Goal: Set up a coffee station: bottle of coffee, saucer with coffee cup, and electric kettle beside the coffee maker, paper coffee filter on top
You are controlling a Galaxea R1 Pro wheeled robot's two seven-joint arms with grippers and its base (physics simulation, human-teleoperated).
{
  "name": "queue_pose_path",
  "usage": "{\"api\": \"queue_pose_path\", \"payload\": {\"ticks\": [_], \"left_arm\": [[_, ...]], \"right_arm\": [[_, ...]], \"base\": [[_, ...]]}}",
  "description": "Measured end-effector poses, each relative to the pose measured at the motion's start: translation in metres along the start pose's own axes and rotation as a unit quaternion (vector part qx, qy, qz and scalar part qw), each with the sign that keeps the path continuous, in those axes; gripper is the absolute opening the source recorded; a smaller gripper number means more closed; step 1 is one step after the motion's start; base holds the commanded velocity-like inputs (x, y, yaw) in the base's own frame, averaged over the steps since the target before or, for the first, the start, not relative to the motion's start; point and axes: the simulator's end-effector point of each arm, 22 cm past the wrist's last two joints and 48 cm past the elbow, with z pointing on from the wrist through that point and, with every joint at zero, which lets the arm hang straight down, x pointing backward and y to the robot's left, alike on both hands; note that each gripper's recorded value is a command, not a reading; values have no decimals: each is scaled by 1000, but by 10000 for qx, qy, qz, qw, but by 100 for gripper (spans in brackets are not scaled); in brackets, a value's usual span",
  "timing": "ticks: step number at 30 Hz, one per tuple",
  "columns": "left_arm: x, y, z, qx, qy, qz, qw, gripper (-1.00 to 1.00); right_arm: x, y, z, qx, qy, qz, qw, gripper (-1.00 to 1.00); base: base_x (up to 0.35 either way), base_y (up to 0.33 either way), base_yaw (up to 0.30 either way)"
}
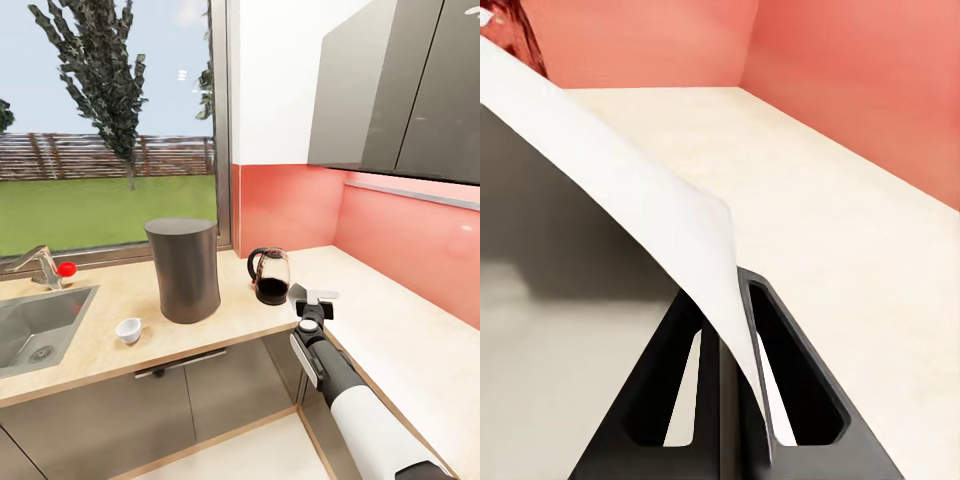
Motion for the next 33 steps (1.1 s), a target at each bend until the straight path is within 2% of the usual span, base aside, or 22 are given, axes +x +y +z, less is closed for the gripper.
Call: {"api": "queue_pose_path", "payload": {"ticks": [8,13,16,17,19,20,21,23,26,33], "left_arm": [[-4,2,0,-15,-46,-10,10000,100],[-6,3,1,-22,-84,-19,10000,100],[-6,4,1,-23,-84,-19,10000,100],[-6,4,1,-23,-79,-16,10000,100],[-5,4,1,-23,-77,-13,10000,100],[-5,4,1,-25,-79,-13,10000,100],[-6,3,1,-25,-81,-6,10000,100],[-6,3,0,-24,-85,2,10000,100],[-6,3,1,-27,-90,11,10000,100],[-6,3,1,-27,-92,26,10000,100]], "right_arm": [[-10,1,-4,-24,-71,49,10000,-100],[-18,10,-12,-105,-29,47,9999,-100],[-51,14,-29,-196,127,-3,9997,-100],[-67,9,-40,-223,291,-97,9993,-100],[-82,3,-54,-294,466,-124,9984,-100],[-90,1,-61,-367,531,-89,9979,-100],[-109,0,-79,-626,656,36,9959,-100],[-137,-3,-88,-758,575,129,9954,-100],[-173,-6,-91,-791,337,229,9960,-100],[-194,-4,-98,-862,195,354,9955,-100]], "base": [[0,0,0],[0,0,0],[0,0,0],[0,0,0],[0,0,0],[0,0,0],[0,0,0],[0,0,0],[0,0,0],[0,0,0]]}}
